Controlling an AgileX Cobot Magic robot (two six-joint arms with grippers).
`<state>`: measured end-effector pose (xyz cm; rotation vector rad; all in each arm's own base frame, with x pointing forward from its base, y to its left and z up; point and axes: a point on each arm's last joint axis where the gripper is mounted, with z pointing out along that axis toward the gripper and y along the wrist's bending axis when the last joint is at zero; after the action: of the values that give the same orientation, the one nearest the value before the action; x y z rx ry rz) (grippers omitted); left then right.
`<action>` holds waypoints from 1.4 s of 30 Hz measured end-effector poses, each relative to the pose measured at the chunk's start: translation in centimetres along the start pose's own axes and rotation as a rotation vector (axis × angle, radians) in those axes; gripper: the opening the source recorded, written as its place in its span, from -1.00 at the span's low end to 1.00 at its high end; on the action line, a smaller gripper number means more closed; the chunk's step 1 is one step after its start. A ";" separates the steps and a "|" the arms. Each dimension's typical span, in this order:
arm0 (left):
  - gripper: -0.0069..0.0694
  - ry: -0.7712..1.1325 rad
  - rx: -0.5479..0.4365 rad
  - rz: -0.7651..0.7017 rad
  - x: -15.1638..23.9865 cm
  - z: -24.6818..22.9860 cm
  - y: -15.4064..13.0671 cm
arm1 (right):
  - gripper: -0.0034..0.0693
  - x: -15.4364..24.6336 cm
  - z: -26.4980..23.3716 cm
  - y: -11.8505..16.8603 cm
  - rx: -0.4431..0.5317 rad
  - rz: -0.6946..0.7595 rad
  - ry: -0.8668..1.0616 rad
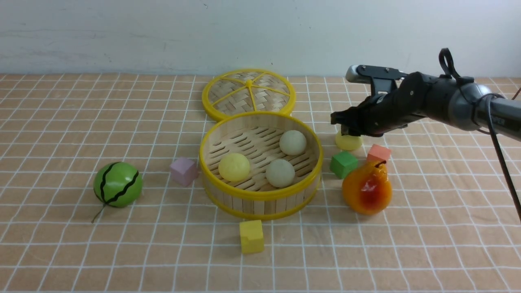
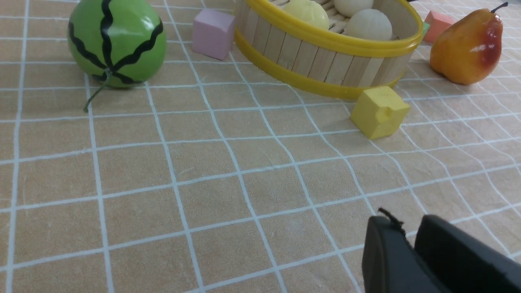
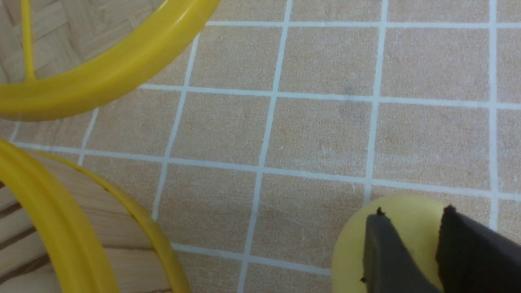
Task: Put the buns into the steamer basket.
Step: Use the right arm to grab a steamed stuffed bun, then use the right arm to put the steamed stuffed bun into the steamer
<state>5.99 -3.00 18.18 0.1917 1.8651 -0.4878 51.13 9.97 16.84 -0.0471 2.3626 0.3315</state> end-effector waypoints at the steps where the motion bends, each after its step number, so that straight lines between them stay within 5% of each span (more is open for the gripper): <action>1: -0.54 0.000 0.000 0.000 0.0 0.0 0.0 | -0.51 0.0 0.0 0.0 0.000 0.000 -0.001; 6: -0.54 0.000 0.000 0.000 0.0 0.0 0.0 | -0.90 -0.2 -0.5 0.1 0.003 -0.023 0.018; 16: -0.54 0.000 0.000 0.000 0.0 0.0 0.0 | -0.90 -4.0 -7.8 3.6 -0.076 -0.104 -0.048; 22: -0.53 0.000 0.000 0.000 0.0 0.0 0.0 | -0.90 -3.6 -10.0 10.7 -0.279 -0.163 -0.086; 27: -0.53 0.000 0.000 0.000 0.0 0.0 0.0 | -0.87 -1.3 -7.6 14.6 -0.347 -0.191 -0.075; 31: -0.53 0.000 0.000 0.000 0.0 0.0 0.0 | -0.75 0.3 -4.9 16.0 -0.332 -0.185 -0.105; 42: -0.52 0.000 0.000 0.000 0.0 0.0 0.0 | 0.51 3.0 -1.6 16.3 -0.313 -0.210 -0.045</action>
<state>5.99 -3.00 18.18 0.1917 1.8651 -0.4878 45.78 25.54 19.55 -0.4277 2.2167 0.5880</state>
